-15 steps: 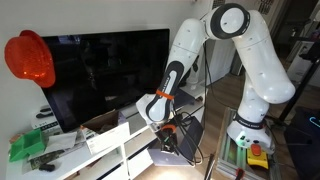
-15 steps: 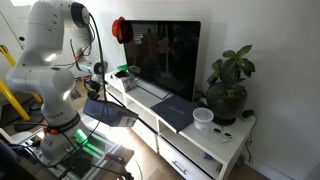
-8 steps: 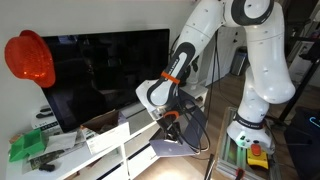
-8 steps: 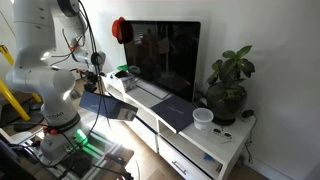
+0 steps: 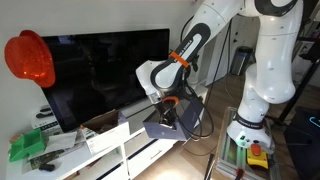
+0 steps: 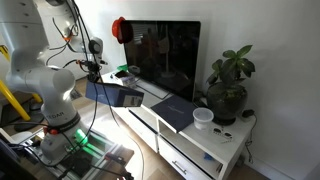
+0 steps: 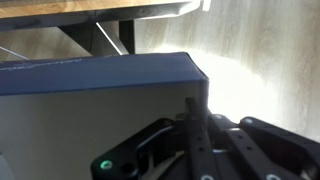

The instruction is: Move the blue box to the top of the television stand.

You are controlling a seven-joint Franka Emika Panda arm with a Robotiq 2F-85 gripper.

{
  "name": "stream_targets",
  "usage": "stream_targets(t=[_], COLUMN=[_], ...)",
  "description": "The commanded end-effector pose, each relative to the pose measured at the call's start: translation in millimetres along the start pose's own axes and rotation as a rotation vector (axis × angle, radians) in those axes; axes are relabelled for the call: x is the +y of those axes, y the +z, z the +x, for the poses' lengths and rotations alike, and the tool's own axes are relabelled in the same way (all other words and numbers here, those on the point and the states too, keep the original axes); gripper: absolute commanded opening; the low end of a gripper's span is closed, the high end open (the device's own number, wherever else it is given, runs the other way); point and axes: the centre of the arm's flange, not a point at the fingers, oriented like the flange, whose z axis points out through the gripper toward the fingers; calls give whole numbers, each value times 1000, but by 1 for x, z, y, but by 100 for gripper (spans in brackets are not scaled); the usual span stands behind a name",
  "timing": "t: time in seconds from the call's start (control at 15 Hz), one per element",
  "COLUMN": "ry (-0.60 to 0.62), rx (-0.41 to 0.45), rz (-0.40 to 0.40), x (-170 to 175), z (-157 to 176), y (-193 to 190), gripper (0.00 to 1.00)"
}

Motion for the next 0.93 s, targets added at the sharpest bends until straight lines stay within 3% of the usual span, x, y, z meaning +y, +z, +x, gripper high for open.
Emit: stream_targets(t=[0.0,0.47,0.87], ry=[63,115,91], rx=[138,288,418], rz=[-41,97,160], x=[24,54,61], z=[2,54,90], y=[-20,3,29], gripper=[1,1,1])
